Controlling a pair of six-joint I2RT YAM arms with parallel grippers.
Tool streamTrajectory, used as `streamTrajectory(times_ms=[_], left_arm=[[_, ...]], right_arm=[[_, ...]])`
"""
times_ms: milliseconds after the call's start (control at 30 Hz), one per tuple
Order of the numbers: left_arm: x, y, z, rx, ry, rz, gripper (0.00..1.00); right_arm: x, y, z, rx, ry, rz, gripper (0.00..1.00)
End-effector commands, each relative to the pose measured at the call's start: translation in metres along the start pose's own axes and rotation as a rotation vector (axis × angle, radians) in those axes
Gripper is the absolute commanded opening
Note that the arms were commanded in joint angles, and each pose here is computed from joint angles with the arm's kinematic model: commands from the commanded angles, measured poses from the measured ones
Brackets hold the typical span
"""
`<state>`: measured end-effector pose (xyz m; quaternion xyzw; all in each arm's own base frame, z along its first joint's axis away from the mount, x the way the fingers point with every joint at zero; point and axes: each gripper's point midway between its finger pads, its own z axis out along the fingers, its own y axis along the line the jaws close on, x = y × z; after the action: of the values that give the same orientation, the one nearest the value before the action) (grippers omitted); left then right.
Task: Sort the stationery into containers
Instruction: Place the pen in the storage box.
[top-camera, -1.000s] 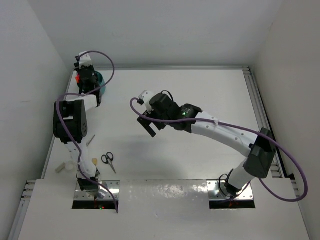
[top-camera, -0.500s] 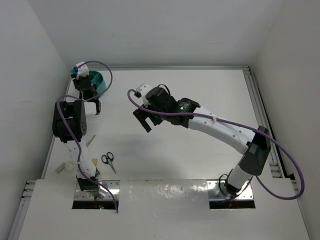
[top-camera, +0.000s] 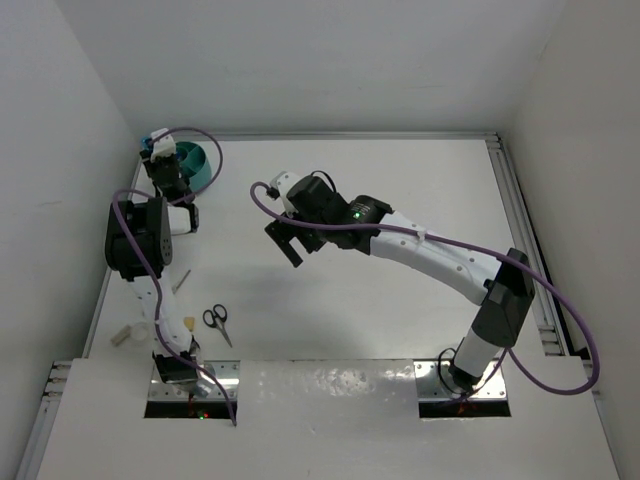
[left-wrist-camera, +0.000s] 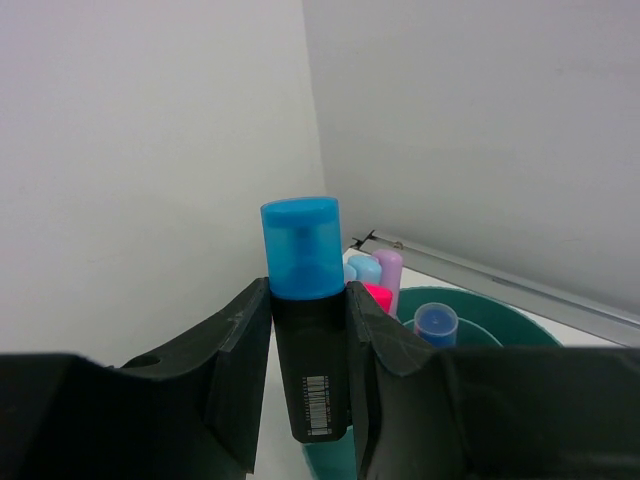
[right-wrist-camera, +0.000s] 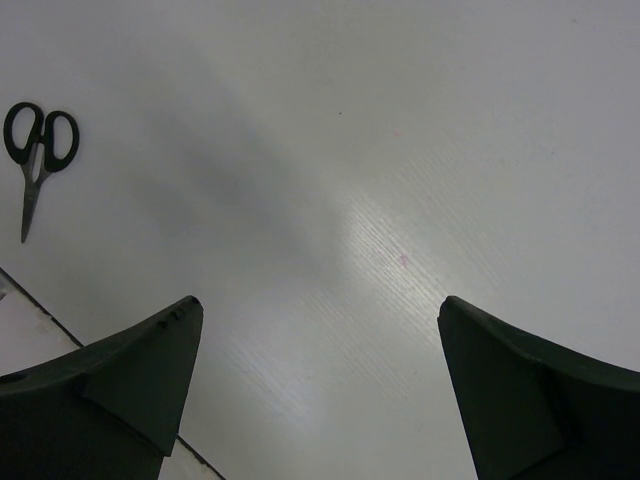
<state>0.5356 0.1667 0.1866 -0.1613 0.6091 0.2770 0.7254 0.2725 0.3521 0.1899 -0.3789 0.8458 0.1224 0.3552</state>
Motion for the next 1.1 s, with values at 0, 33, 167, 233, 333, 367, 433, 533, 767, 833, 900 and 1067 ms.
streamTrajectory(times_ms=[0, 33, 167, 233, 333, 367, 433, 533, 767, 833, 900, 1067], left_arm=[[-0.014, -0.001, 0.009, 0.011, -0.09, -0.055, 0.0], [-0.016, 0.0, 0.008, 0.018, -0.111, -0.066, 0.0], [-0.01, -0.009, 0.009, 0.057, -0.131, -0.06, 0.0], [-0.011, -0.009, 0.011, 0.057, -0.146, -0.062, 0.0], [-0.013, -0.008, 0.011, 0.054, -0.183, -0.054, 0.0], [-0.013, -0.009, 0.01, 0.064, -0.189, -0.046, 0.0], [-0.019, -0.01, 0.009, 0.076, -0.216, -0.044, 0.0], [-0.032, -0.013, 0.006, 0.106, -0.251, -0.051, 0.0], [-0.054, -0.014, 0.0, 0.142, -0.299, -0.041, 0.0], [-0.057, -0.01, 0.004, 0.121, -0.297, -0.052, 0.0], [-0.062, -0.009, 0.005, 0.123, -0.301, -0.063, 0.0], [-0.082, -0.014, -0.001, 0.174, -0.344, -0.08, 0.0]], right_arm=[[-0.015, -0.005, -0.016, 0.016, -0.05, 0.009, 0.99], [-0.015, -0.006, -0.017, 0.019, -0.05, 0.009, 0.99], [-0.015, -0.006, -0.019, 0.026, -0.051, 0.011, 0.99], [-0.015, -0.007, -0.019, 0.028, -0.049, 0.018, 0.99], [-0.015, -0.006, -0.019, 0.028, -0.043, 0.019, 0.99], [-0.015, -0.007, -0.019, 0.029, -0.043, 0.02, 0.99], [-0.014, -0.008, -0.018, 0.032, -0.04, 0.018, 0.99], [-0.016, -0.007, -0.018, 0.031, -0.04, 0.018, 0.99], [-0.015, -0.007, -0.015, 0.03, -0.028, 0.01, 0.99], [-0.016, -0.007, -0.015, 0.028, -0.028, 0.007, 0.99], [-0.016, -0.007, -0.015, 0.029, -0.025, 0.008, 0.99], [-0.017, -0.007, -0.015, 0.028, -0.025, 0.009, 0.99]])
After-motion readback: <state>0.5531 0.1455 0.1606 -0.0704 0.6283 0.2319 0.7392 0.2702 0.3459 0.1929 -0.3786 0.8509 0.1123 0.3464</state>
